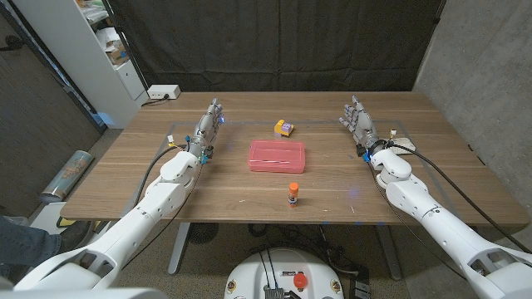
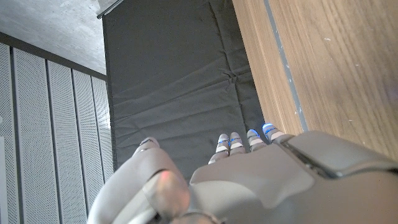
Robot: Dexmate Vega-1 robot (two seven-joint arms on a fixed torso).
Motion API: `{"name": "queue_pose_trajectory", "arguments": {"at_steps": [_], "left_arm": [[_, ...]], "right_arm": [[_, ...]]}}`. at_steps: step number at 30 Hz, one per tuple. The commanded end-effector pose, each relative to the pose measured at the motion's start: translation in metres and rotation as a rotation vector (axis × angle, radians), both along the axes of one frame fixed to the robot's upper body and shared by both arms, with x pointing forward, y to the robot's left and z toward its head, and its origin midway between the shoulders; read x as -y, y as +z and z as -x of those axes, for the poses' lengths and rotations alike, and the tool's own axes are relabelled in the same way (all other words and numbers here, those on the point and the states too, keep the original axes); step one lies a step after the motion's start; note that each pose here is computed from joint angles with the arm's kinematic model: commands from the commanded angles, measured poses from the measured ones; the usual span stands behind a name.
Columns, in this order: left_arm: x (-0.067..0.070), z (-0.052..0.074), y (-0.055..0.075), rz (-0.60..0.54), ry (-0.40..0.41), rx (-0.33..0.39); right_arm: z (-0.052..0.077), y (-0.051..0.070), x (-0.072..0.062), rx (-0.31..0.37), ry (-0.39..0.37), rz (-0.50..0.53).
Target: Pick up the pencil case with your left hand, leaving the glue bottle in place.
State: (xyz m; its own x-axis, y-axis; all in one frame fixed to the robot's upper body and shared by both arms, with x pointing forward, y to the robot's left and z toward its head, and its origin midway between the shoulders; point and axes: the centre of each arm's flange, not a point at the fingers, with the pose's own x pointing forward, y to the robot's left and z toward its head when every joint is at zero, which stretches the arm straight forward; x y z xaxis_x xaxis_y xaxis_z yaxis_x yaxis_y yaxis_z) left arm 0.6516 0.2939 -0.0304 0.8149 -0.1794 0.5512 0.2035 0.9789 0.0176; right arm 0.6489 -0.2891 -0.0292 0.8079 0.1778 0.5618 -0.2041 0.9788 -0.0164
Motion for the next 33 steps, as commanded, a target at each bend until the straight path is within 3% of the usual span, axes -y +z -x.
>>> {"name": "queue_pose_trajectory", "arguments": {"at_steps": [1,12,21,33], "left_arm": [[-0.004,0.005,-0.003,-0.001,0.006,-0.005],[0.000,0.015,-0.002,-0.024,0.007,0.017],[-0.002,0.025,0.008,-0.045,0.017,0.054],[0.007,0.029,0.016,-0.098,0.012,0.078]], "right_arm": [[0.005,-0.003,-0.002,-0.002,-0.008,-0.010],[0.008,-0.009,-0.005,-0.012,-0.010,-0.004],[0.006,-0.007,-0.007,-0.006,-0.010,-0.004],[0.008,-0.008,-0.006,-0.001,-0.015,-0.011]]}}
